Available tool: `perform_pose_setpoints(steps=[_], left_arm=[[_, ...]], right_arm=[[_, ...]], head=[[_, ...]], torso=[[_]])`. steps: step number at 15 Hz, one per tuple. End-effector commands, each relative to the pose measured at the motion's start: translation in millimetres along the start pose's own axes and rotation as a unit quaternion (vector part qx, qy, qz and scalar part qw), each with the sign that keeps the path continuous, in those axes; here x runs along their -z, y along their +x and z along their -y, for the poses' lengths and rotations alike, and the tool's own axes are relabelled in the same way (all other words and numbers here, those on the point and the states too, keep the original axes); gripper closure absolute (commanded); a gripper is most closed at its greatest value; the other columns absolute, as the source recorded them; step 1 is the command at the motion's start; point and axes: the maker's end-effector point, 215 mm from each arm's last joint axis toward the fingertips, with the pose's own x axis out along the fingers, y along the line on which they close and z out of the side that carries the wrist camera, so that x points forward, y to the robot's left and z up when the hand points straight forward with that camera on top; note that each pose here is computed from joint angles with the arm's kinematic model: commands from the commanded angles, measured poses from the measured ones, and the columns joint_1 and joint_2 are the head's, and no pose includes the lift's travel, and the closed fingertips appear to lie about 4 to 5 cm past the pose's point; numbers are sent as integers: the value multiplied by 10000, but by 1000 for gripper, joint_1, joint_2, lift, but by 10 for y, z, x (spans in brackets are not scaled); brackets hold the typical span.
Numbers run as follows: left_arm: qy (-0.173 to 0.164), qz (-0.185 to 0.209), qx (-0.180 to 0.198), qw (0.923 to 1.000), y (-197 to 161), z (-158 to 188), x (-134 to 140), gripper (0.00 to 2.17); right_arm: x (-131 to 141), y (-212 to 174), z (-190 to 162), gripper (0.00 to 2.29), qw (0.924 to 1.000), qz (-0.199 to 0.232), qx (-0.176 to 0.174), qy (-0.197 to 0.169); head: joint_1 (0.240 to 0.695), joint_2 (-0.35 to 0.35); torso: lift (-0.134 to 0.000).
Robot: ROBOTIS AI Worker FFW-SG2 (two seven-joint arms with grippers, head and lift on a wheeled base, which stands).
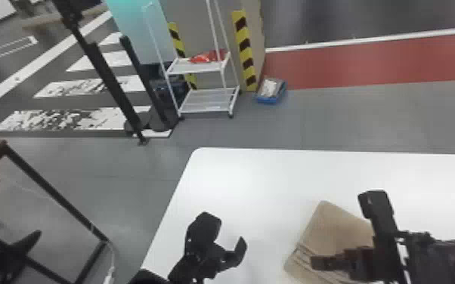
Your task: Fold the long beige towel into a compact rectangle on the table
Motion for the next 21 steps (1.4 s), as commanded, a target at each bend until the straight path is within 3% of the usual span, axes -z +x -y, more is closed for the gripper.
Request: perform_pose_setpoints(steps=[1,6,8,11,13,15,21], left_arm=[[-3,-15,2,10000,12,2,13,60],[-4,-46,6,10000,16,6,46,60],[-5,-53,7,10000,17,6,55,60],[-5,-53,7,10000,17,6,55,60],[2,-54,4,10000,17,5,55,60],[-7,-54,-1,10000,17,-3,56,60],[3,-68,12,10000,9,16,83,60]], right_arm=[[-85,-78,212,397,9997,42,241,21],[-392,-259,608,397,9977,312,592,137],[-319,-258,559,397,9981,340,436,276],[-403,-431,181,397,9968,709,-69,361],[-318,-465,-124,397,9970,607,-382,301],[-66,-364,-370,397,9980,253,-543,189],[451,-108,-161,397,9979,-616,-153,151]], head=[[695,350],[695,321],[695,305],[695,304],[695,324],[695,348],[695,350]], torso=[[0],[0],[0],[0],[0],[0],[0]])
